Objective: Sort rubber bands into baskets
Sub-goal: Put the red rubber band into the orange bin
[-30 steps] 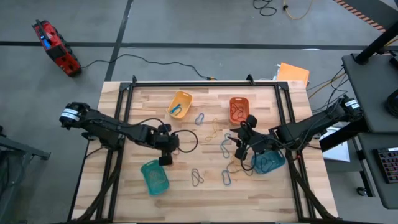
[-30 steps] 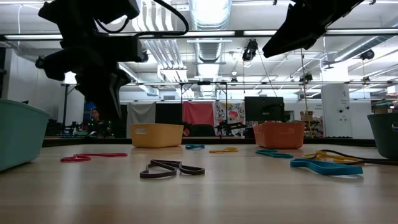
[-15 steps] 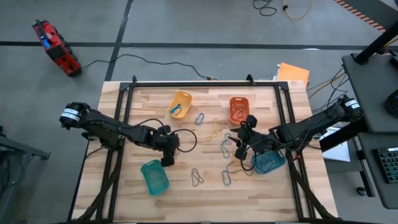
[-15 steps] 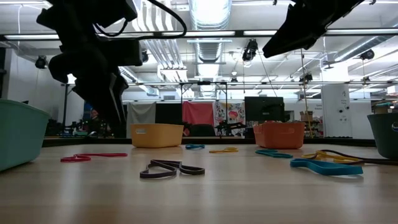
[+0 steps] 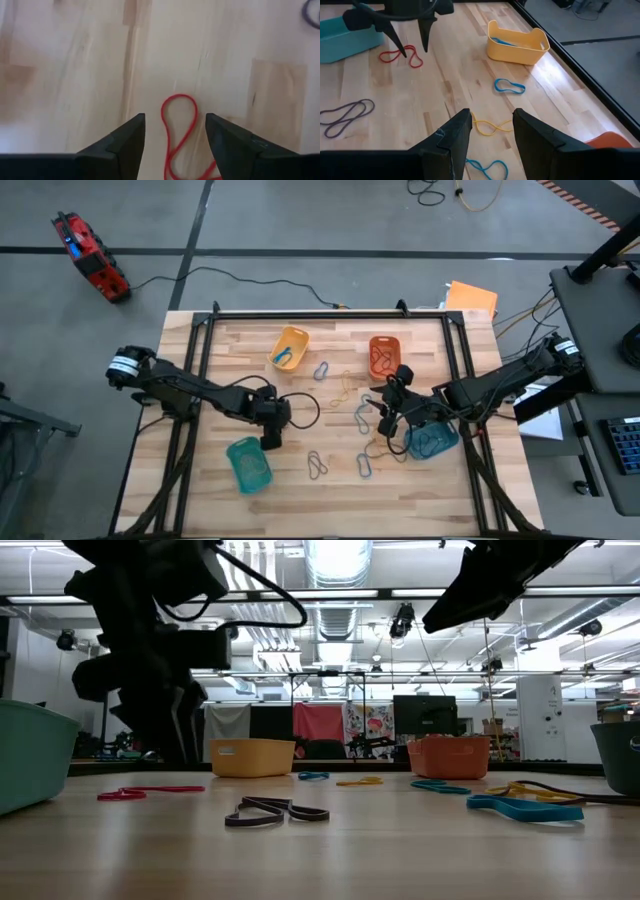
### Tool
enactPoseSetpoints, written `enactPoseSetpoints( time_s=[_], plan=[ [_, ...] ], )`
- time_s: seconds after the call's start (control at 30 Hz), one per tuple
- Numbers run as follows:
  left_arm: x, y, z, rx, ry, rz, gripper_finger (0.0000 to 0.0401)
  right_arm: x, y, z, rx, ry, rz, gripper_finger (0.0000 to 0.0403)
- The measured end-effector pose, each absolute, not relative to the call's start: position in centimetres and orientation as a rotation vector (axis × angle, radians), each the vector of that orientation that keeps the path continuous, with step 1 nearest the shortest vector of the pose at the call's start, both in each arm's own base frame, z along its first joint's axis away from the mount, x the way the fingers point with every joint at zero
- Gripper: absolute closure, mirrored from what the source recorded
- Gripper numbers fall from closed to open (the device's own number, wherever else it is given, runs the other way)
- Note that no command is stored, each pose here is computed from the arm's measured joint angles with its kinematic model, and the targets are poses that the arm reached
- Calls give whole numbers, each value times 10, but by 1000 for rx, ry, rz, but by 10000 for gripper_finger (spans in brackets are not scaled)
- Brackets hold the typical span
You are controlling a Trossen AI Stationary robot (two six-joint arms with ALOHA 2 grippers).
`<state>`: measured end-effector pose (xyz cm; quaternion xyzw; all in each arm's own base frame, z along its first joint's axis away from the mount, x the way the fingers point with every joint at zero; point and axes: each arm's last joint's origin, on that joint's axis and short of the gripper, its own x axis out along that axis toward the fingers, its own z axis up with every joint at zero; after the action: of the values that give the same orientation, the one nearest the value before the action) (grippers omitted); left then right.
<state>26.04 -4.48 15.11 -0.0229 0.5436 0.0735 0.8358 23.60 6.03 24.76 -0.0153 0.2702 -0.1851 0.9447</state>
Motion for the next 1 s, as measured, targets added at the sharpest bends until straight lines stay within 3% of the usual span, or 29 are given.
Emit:
enactPoseSetpoints(
  time_s=[0.53, 0.7, 1.0],
  plan=[
    [267, -47, 125, -22, 1257, 131, 219, 236, 60, 247, -31, 551, -377, 261],
    [267, -47, 124, -24, 1257, 126, 263, 236, 60, 248, -31, 551, -377, 261],
    [268, -47, 124, -4, 1245, 127, 391, 236, 60, 248, -30, 550, -377, 261]
  ],
)
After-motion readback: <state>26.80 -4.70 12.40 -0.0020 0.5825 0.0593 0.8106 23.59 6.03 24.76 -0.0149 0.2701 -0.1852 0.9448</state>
